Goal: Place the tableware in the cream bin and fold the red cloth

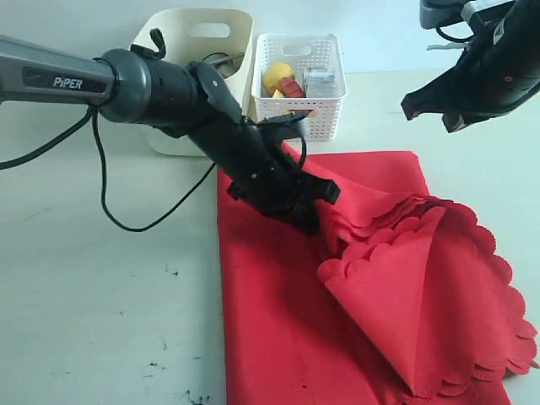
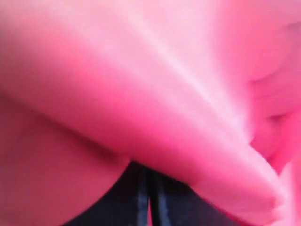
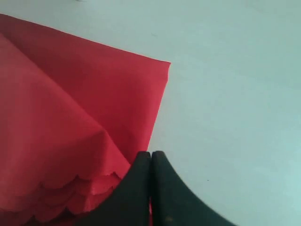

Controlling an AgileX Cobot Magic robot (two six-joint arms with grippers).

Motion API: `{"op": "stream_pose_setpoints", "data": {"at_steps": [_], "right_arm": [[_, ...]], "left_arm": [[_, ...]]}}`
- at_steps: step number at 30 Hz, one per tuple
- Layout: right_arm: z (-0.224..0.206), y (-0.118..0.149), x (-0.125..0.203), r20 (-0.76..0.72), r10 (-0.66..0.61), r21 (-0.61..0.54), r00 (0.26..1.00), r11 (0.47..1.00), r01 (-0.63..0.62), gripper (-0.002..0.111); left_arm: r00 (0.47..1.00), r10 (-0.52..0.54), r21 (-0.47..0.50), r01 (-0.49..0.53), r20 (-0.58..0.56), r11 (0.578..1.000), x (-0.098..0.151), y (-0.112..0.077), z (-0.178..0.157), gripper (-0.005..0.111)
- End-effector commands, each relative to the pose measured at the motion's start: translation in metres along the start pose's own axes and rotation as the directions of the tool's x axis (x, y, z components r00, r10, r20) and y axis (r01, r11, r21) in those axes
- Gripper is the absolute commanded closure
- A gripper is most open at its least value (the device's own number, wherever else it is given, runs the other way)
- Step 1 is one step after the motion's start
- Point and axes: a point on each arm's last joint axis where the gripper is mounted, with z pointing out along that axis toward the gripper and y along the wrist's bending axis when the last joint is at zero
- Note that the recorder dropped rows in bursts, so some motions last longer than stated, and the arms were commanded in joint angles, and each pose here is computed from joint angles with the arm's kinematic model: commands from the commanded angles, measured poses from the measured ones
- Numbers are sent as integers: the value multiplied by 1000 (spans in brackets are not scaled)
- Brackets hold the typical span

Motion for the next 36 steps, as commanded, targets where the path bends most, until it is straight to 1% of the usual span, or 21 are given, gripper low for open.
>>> {"op": "stream_pose_setpoints", "data": {"at_steps": [1, 4, 6, 11, 15, 18, 21, 23, 26, 28, 30, 33, 36], "right_arm": [[-2, -1, 0, 18, -3, 0, 1000, 1000, 3, 108], [-2, -1, 0, 18, 0, -3, 1000, 1000, 0, 108], [-2, -1, 0, 18, 0, -3, 1000, 1000, 0, 108], [-2, 0, 0, 17, -4, -12, 1000, 1000, 4, 108], [-2, 7, 0, 23, -34, -83, 999, 996, 36, 108], [-3, 16, -2, 48, -79, -186, 996, 979, 87, 108], [-3, 28, -3, 84, -136, -307, 987, 939, 155, 108], [4, 31, -2, 74, -151, -334, 986, 928, 167, 108], [25, 31, 2, 14, -180, -329, 984, 928, 174, 108], [42, 30, 6, -44, -215, -312, 976, 931, 191, 108], [60, 28, 13, -112, -242, -294, 964, 935, 201, 108], [84, 24, 21, -207, -248, -249, 946, 949, 194, 108], [98, 22, 28, -274, -240, -219, 931, 958, 183, 108]], "left_arm": [[987, -1, 62, -9, 161, 998, -25, -17, -9, 106], [968, 6, 26, -13, 252, 1000, -37, -17, -14, 106], [957, -3, 21, -3, 291, 1000, -43, -17, -15, 106], [948, 21, 12, -26, 318, 1000, -51, -15, -19, 106], [950, 37, 3, -40, 309, 999, -52, -9, -28, 106], [963, 59, -2, -60, 263, 998, -49, -1, -35, 106], [976, 55, 27, -62, 213, 998, -46, 4, -46, 106], [986, 67, 53, -76, 154, 996, -41, 5, -52, 107], [992, 117, 56, -120, 57, 991, -32, 3, -59, 107], [992, 129, 45, -129, -4, 991, -25, 1, -61, 107], [989, 140, 32, -138, -42, 990, -18, -1, -62, 107], [985, 145, 25, -143, -95, 989, -7, 0, -62, 107], [978, 134, 28, -132, -160, 991, 5, 4, -59, 107]]}}
